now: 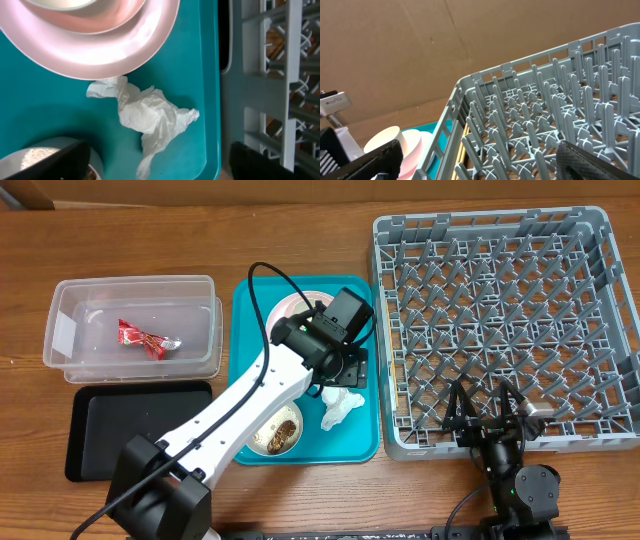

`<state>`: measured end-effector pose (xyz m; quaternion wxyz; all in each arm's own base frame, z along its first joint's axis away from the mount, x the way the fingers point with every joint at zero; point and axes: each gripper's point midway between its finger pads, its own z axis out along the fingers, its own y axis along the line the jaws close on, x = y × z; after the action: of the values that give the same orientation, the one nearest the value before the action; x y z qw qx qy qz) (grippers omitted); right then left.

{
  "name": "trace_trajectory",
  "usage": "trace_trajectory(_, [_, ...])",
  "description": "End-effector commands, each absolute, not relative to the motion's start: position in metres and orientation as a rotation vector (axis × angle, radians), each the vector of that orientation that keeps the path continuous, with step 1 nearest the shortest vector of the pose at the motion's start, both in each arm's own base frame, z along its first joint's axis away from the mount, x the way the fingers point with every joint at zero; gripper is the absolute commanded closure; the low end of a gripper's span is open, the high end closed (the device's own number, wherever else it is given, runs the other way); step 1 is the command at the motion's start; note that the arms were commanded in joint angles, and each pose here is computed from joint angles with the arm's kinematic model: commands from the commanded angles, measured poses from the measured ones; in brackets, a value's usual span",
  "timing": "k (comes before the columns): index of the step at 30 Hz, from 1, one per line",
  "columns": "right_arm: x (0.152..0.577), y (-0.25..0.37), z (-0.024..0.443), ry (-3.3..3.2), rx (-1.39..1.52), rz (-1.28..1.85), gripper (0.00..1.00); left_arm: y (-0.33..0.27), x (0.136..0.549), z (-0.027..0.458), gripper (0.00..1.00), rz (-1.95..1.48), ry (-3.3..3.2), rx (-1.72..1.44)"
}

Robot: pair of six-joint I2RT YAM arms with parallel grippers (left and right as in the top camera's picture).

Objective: Sort waste into correct bins and load items into the dishwasher
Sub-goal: 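Move the left gripper to the white tissue and grasp it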

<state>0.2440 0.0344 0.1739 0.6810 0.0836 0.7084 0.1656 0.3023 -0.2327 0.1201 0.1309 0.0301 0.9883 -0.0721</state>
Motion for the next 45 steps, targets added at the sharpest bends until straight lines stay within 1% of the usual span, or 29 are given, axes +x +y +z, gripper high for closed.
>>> trace_trajectory(1, [0.244,0.035,0.172,1.587,0.179,0.37,0.0,-0.226,0.301,0.111,0.11,-0.151,2.863,0.046])
trace_trajectory(18, [0.244,0.035,0.172,1.587,0.179,0.37,0.0,-0.221,0.296,0.067,0.22,-0.172,2.86,-0.05])
trace_trajectory(24, [0.244,0.035,0.172,1.587,0.179,0.37,0.0,-0.223,0.298,0.05,0.29,-0.209,2.829,-0.077])
trace_trajectory(29, [0.244,0.035,0.172,1.587,0.179,0.37,0.0,-0.222,0.297,0.041,0.3,-0.224,2.813,-0.078])
trace_trajectory(32, [0.244,0.035,0.172,1.587,0.179,0.37,0.0,-0.223,0.298,0.037,0.33,-0.224,2.813,-0.077])
trace_trajectory(38, [0.244,0.035,0.172,1.587,0.179,0.37,0.0,-0.223,0.299,0.024,0.35,-0.203,2.834,-0.077])
trace_trajectory(40, [0.244,0.035,0.172,1.587,0.179,0.37,0.0,-0.224,0.299,0.02,0.38,-0.199,2.838,-0.076])
trace_trajectory(44, [0.244,0.035,0.172,1.587,0.179,0.37,0.0,-0.224,0.299,0.016,0.53,-0.193,2.843,-0.077])
trace_trajectory(45, [0.244,0.035,0.172,1.587,0.179,0.37,0.0,-0.224,0.299,0.017,0.54,-0.194,2.843,-0.077])
